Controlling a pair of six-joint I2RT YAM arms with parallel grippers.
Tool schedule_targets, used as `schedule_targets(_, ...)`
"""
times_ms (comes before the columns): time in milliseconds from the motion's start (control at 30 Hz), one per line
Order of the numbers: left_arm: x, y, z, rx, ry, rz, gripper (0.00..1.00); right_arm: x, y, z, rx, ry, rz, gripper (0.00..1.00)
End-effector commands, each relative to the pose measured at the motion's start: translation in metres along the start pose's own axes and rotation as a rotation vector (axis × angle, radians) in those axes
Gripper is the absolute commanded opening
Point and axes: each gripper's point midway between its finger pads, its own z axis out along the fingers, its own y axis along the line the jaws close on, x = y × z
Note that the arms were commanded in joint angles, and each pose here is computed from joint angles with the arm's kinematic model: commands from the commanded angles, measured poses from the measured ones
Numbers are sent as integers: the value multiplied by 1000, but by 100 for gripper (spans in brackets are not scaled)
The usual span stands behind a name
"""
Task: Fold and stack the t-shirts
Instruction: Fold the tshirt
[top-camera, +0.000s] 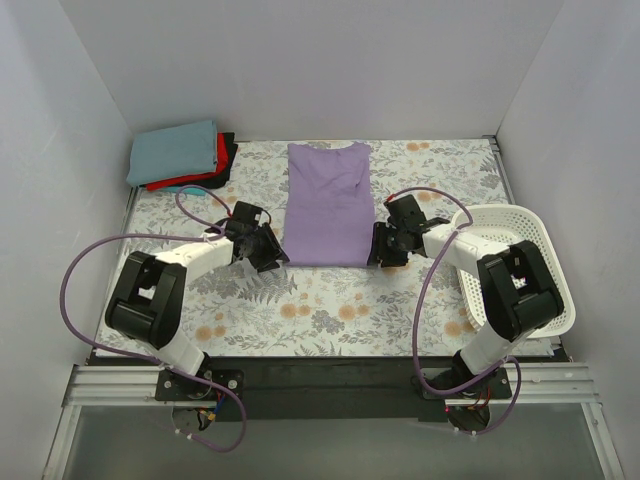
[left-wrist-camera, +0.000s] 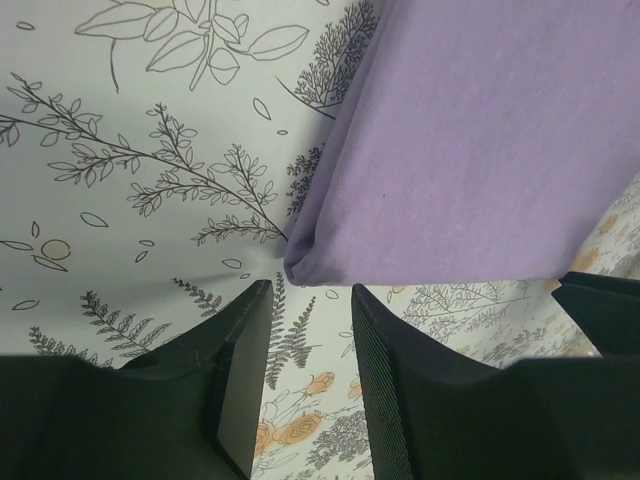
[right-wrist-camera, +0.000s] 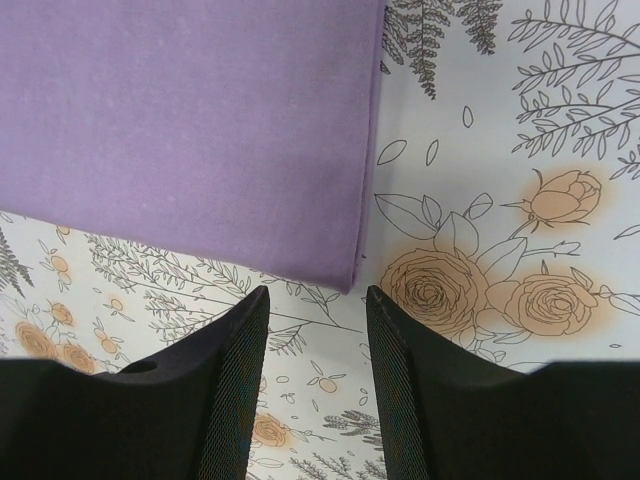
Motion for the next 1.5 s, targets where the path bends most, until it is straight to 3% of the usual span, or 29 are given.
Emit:
schedule_targets(0,-13,-8,-2,-3,-44,-7,37,-9,1,1,4,-24,-2,50)
schedule_targets(400,-13,2,12,-41,-42,-16,37,-10,-4,4,32,-32,-1,50)
schedule_targets(600,-10,14,17,-95,-30,-20,29,-19,2,-5,19,-62,-4,50)
schedule_targets(1167,3,28,30,-185,11,2,20,-28,3,-1,28,-87,25,51)
schedule_targets(1467,10,30,34,-206,26,14,15,-11,-5,16,37,-38,41,46)
